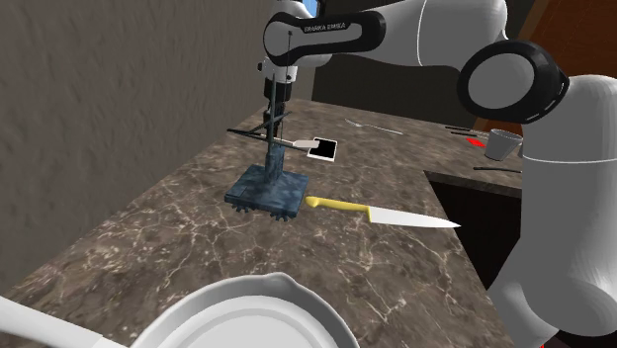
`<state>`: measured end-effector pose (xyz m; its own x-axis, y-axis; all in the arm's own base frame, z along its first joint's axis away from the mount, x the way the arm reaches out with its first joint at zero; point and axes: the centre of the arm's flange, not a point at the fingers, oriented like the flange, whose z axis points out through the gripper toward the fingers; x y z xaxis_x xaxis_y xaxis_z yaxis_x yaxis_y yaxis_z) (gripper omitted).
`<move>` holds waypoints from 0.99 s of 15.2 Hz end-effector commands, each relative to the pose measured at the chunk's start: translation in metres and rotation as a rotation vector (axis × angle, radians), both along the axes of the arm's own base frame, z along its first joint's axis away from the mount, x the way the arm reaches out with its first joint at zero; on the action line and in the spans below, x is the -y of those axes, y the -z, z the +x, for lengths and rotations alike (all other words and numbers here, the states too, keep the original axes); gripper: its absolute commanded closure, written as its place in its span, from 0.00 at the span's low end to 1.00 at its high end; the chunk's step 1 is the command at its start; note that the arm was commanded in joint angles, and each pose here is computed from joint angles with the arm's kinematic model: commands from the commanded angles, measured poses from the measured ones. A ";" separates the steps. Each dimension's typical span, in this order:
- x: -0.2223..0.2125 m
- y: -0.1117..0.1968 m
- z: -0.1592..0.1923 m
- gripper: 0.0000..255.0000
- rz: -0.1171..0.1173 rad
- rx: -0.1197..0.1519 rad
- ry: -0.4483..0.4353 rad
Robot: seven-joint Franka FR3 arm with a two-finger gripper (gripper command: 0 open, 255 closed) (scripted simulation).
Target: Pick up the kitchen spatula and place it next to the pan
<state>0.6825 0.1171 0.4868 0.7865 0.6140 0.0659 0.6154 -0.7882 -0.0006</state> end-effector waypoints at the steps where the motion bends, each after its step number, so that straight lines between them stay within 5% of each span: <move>1: 0.000 0.000 0.000 1.00 0.000 0.000 0.000; 8: 0.000 0.000 0.000 1.00 0.000 0.000 0.000; 15: 0.000 -0.037 0.000 1.00 0.000 0.000 0.000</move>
